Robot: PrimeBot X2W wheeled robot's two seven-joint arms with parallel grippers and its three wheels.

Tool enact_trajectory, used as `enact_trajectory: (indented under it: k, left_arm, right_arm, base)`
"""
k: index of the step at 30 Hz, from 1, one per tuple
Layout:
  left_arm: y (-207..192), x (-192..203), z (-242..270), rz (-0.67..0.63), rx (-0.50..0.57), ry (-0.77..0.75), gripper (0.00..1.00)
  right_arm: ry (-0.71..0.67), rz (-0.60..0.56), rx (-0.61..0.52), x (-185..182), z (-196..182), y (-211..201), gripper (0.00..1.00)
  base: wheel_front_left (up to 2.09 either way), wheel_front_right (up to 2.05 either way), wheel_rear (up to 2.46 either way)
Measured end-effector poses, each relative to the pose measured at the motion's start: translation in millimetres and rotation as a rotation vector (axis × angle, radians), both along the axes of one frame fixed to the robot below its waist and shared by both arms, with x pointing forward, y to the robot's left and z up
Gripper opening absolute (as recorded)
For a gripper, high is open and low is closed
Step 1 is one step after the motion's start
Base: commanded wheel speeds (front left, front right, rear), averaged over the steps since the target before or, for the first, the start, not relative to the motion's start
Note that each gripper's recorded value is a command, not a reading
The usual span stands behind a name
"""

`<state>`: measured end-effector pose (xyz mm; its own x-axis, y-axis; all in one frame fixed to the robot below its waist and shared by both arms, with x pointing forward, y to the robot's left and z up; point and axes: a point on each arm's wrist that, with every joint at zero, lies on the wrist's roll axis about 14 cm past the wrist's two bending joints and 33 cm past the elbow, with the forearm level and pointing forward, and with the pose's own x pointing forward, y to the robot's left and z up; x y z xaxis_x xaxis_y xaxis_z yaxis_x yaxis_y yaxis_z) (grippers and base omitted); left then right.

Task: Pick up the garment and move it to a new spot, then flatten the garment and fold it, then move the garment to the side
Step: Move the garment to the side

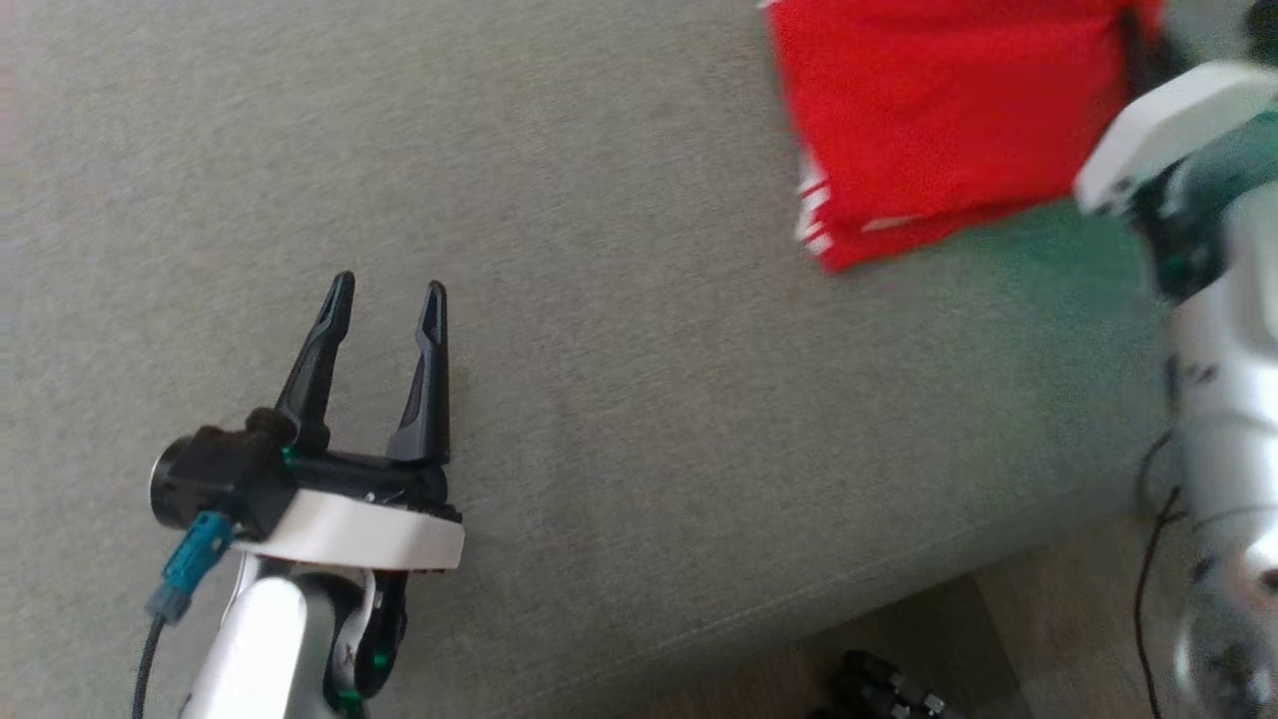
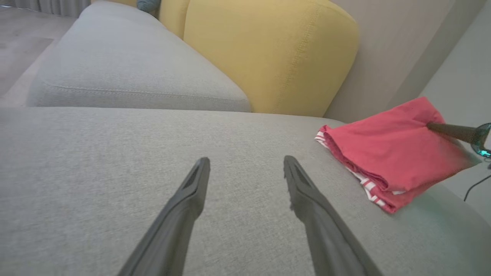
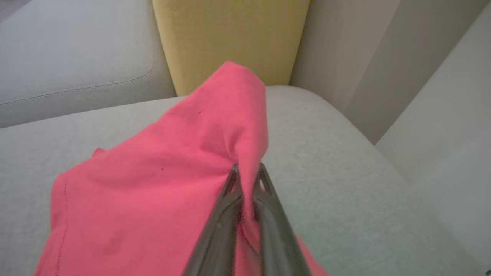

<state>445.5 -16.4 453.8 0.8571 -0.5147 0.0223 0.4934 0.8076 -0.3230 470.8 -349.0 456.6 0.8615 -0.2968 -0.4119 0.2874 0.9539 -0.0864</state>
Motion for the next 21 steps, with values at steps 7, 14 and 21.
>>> enact_trajectory:
  k: [7,14,21]
  left_arm:
    - [25.2,6.4,-2.3,0.07,0.016,0.002,1.0]
    - [39.5,8.1,-10.5,0.11,0.029,0.02,1.0]
    - [40.8,9.5,-15.8,0.113,0.029,0.032,1.0]
  right_arm:
    - [0.051,-0.044,-0.144,27.1,14.3,-46.2,0.0]
    - [0.104,-0.061,-0.232,41.6,16.6,-72.4,0.0]
    - [0.151,-0.022,-0.312,51.0,12.6,-72.2,0.0]
  base:
    - [0.0,0.0,0.0]
    - [0.0,0.0,0.0]
    - [0.0,0.0,0.0]
